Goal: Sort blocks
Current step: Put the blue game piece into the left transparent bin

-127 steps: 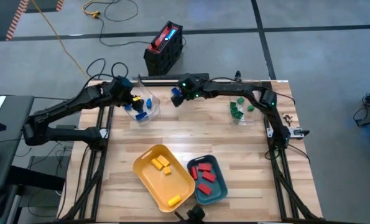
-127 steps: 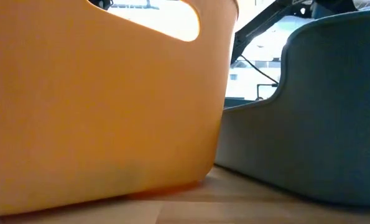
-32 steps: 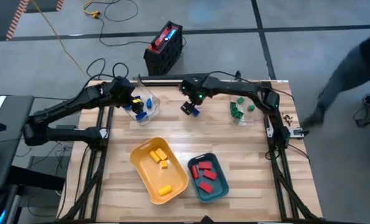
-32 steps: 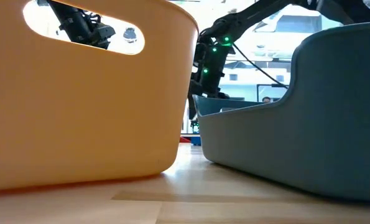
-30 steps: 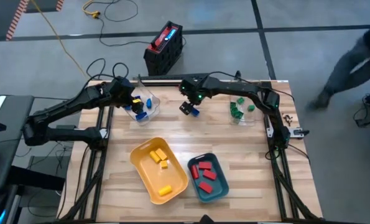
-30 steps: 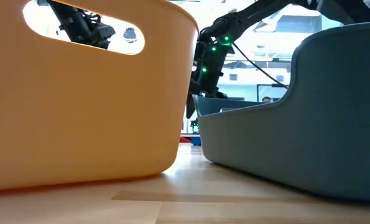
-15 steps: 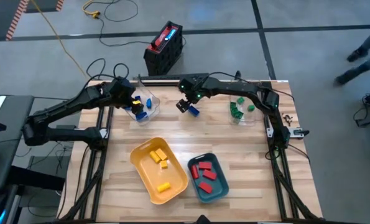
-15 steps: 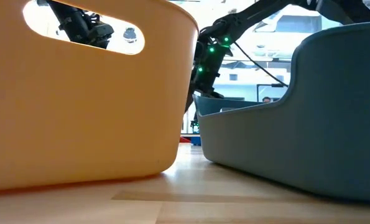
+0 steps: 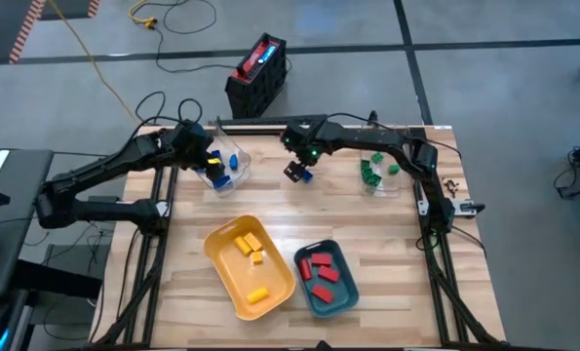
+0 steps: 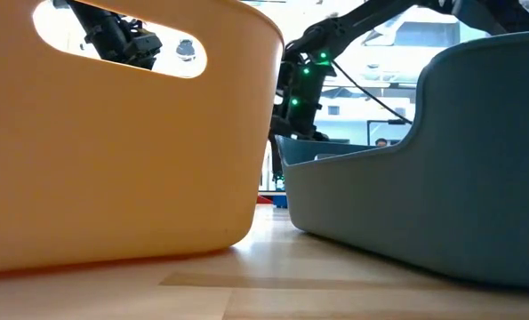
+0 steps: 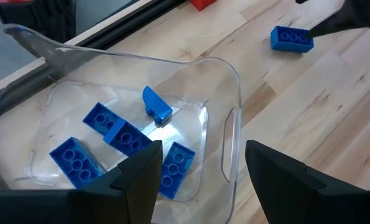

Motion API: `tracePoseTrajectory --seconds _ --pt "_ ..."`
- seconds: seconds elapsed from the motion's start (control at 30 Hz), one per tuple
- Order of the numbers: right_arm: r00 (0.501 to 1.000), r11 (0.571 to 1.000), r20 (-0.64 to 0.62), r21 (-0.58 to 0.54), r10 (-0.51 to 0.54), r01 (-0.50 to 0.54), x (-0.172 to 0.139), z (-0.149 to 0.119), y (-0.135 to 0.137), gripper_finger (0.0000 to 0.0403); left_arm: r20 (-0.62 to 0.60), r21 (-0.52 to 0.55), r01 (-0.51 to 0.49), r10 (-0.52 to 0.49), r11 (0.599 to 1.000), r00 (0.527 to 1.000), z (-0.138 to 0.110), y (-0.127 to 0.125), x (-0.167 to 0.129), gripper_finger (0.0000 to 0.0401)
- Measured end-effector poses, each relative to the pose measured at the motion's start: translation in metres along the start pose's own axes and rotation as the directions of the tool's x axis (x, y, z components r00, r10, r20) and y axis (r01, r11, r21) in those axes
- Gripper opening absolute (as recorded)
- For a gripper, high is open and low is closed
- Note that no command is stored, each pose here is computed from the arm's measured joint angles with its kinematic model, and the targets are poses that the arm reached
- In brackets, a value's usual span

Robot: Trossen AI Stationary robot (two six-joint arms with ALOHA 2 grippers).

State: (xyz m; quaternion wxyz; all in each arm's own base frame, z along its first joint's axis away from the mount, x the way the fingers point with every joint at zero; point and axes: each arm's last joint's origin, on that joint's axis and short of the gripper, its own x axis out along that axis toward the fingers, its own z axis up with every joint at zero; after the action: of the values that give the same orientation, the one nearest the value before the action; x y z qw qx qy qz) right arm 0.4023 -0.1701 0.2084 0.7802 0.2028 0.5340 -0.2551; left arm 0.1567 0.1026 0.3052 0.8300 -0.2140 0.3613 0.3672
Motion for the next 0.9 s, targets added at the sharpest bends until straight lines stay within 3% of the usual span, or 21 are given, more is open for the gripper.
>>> tracePoseTrajectory --seconds 0.13,0.23,0.37,0.53,0.7,0.9 --pt "1.0 1.0 -0.002 -0.01 0.002 -0.002 0.002 0.0 0.002 0.0302 0.0 0.003 0.0 0.0 1.0 1.0 0.0 0.0 0.0 0.0224" --pt "1.0 0.997 -0.03 -0.082 0.005 -0.008 0.015 -0.002 0.004 0.031 0.001 0.003 -0.001 0.001 1.0 1.0 0.0 0.0 0.0 0.0224" --pt "0.994 0.993 -0.113 -0.121 0.003 -0.016 0.035 -0.011 0.011 0.0347 0.0 0.002 -0.001 0.001 1.0 1.0 0.0 0.0 0.0 0.0224" --pt "0.989 0.998 -0.146 -0.058 -0.01 0.002 0.038 -0.014 0.006 0.0395 -0.005 -0.008 0.002 -0.002 1.0 1.0 0.0 0.0 0.0 0.0224" --pt "0.993 1.0 -0.116 -0.019 0.001 -0.003 0.023 -0.011 0.008 0.0388 -0.005 -0.009 0.003 -0.003 1.0 1.0 0.0 0.0 0.0 0.0224" --pt "0.992 0.998 -0.126 -0.064 -0.006 -0.002 0.027 -0.013 0.01 0.0387 -0.005 0.002 0.003 -0.003 1.0 1.0 0.0 0.0 0.0 0.0224"
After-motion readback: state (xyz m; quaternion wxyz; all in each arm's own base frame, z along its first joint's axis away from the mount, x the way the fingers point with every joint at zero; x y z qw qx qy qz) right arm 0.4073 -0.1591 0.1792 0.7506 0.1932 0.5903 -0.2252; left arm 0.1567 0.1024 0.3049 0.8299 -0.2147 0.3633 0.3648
